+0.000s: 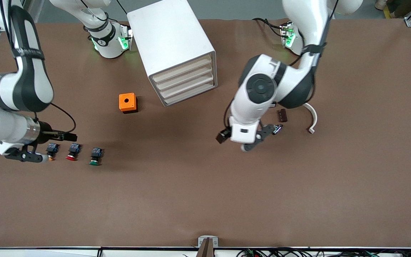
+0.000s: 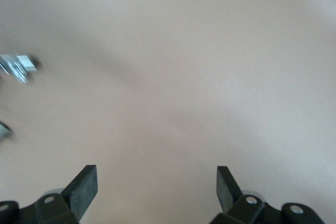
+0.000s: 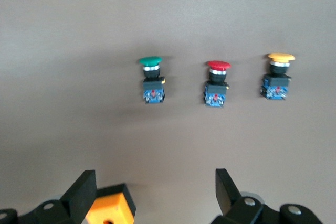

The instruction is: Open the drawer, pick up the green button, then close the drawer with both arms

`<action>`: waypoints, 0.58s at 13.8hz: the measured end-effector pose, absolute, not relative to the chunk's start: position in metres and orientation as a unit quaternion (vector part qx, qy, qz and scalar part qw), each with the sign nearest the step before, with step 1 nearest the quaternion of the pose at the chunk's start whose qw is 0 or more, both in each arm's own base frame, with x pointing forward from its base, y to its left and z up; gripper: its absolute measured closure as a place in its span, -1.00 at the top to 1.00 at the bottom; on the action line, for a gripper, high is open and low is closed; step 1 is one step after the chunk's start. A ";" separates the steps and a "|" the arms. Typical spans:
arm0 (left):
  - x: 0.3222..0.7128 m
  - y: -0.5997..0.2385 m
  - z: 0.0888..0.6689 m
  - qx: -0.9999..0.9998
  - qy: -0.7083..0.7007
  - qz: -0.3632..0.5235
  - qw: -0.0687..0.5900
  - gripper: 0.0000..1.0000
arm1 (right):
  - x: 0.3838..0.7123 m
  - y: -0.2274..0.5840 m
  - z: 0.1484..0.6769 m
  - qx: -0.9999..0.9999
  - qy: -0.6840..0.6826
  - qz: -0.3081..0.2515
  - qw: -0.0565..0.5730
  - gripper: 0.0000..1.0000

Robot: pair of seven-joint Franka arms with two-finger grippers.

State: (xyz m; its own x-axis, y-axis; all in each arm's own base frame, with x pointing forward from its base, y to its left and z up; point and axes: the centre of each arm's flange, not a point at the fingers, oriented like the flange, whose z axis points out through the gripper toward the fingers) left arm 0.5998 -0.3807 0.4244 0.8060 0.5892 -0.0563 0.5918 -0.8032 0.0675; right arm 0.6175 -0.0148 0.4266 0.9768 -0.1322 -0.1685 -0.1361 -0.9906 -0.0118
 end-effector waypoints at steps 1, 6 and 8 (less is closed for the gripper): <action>0.607 -0.361 0.439 0.956 0.291 -0.009 0.038 1.00 | 0.611 -0.015 0.446 -0.995 0.066 0.080 0.012 1.00; 0.631 -0.260 0.501 0.973 0.225 0.000 0.046 1.00 | 0.584 -0.015 0.516 -0.998 0.040 0.052 0.017 1.00; 0.636 -0.217 0.525 0.980 0.193 0.008 0.052 1.00 | 0.578 -0.019 0.537 -0.999 0.027 0.042 0.018 1.00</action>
